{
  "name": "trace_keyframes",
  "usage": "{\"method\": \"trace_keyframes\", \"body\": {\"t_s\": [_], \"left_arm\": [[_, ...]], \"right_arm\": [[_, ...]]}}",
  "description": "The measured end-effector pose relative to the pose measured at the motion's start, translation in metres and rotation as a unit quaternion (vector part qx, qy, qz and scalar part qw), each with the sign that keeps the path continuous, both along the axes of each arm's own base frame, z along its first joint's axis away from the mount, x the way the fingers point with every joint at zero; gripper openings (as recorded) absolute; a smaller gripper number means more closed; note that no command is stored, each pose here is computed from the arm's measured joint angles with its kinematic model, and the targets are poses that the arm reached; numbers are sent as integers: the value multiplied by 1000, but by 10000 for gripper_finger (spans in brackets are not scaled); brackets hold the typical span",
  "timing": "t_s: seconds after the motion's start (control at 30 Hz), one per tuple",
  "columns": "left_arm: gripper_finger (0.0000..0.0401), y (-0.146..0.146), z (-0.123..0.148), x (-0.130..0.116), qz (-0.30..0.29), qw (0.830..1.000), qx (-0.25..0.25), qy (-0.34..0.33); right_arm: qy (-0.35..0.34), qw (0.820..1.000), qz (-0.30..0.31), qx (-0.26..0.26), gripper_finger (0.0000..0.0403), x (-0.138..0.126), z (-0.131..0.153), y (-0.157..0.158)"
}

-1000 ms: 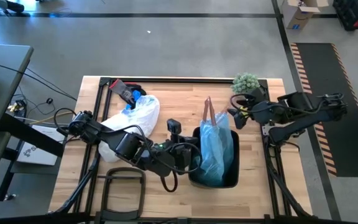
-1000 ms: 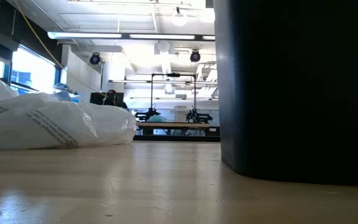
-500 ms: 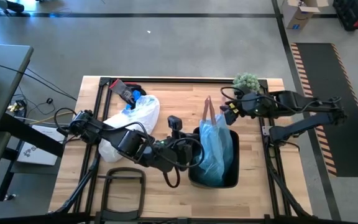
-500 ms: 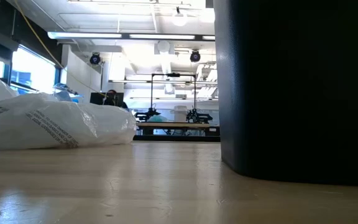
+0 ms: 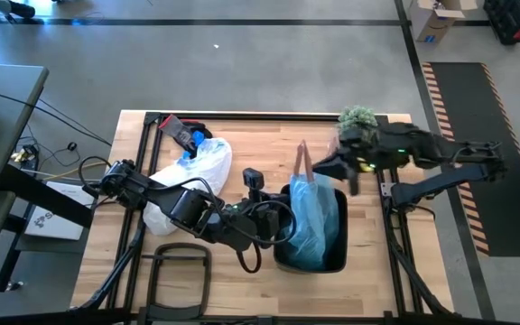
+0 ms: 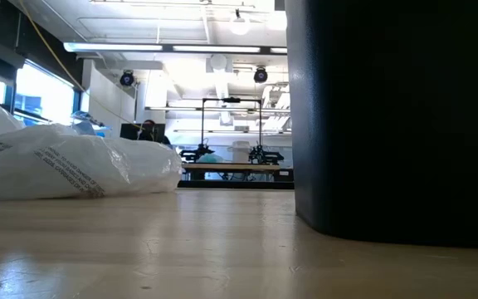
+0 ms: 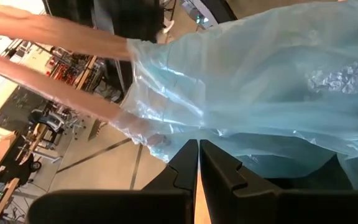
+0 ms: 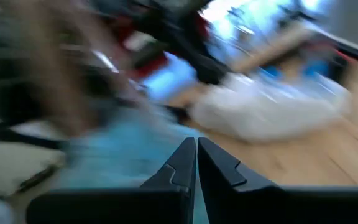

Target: Place trash/remove bag and relplace

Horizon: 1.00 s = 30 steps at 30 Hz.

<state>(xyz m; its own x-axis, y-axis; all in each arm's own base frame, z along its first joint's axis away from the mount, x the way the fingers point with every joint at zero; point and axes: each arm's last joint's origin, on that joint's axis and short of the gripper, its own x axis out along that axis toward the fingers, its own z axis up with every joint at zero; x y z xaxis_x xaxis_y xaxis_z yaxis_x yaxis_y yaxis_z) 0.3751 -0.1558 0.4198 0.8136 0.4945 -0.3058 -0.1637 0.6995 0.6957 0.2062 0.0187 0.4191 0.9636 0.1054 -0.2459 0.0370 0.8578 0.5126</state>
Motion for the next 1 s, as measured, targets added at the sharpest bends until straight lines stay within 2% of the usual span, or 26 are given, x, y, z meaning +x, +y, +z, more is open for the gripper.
{"method": "trace_keyframes", "body": {"t_s": [0.07, 0.17, 0.27, 0.37, 0.5, 0.67, 0.83, 1.0], "left_arm": [[0, 0, 0, 0, 0, 1000, 0, 0], [0, 0, 0, 0, 0, 1000, 0, 0], [0, 0, 0, 0, 0, 1000, 0, 0], [0, 1, 0, 0, 1, 1000, -1, 0], [0, 3, 0, 2, -4, 1000, -9, 1], [0, 6, -1, 4, -13, 1000, -17, 4], [0, 6, -1, 4, -15, 1000, -18, 5], [0, 6, -1, 4, -16, 1000, -20, 5]], "right_arm": [[-33, 999, 24, -15, 2, -10, 9, 6], [-45, 999, 9, -21, 1, -26, 14, 10], [-12, 1000, -16, -6, 6, -39, 11, 9], [48, 998, -32, -14, 32, -44, 0, 4], [123, 990, -62, -21, 99, -45, -14, -4], [211, 966, -149, -15, 206, -52, -30, -20], [203, 966, -162, 3, 308, -50, -28, -30], [204, 962, -179, 15, 362, -45, -29, -40]]}}
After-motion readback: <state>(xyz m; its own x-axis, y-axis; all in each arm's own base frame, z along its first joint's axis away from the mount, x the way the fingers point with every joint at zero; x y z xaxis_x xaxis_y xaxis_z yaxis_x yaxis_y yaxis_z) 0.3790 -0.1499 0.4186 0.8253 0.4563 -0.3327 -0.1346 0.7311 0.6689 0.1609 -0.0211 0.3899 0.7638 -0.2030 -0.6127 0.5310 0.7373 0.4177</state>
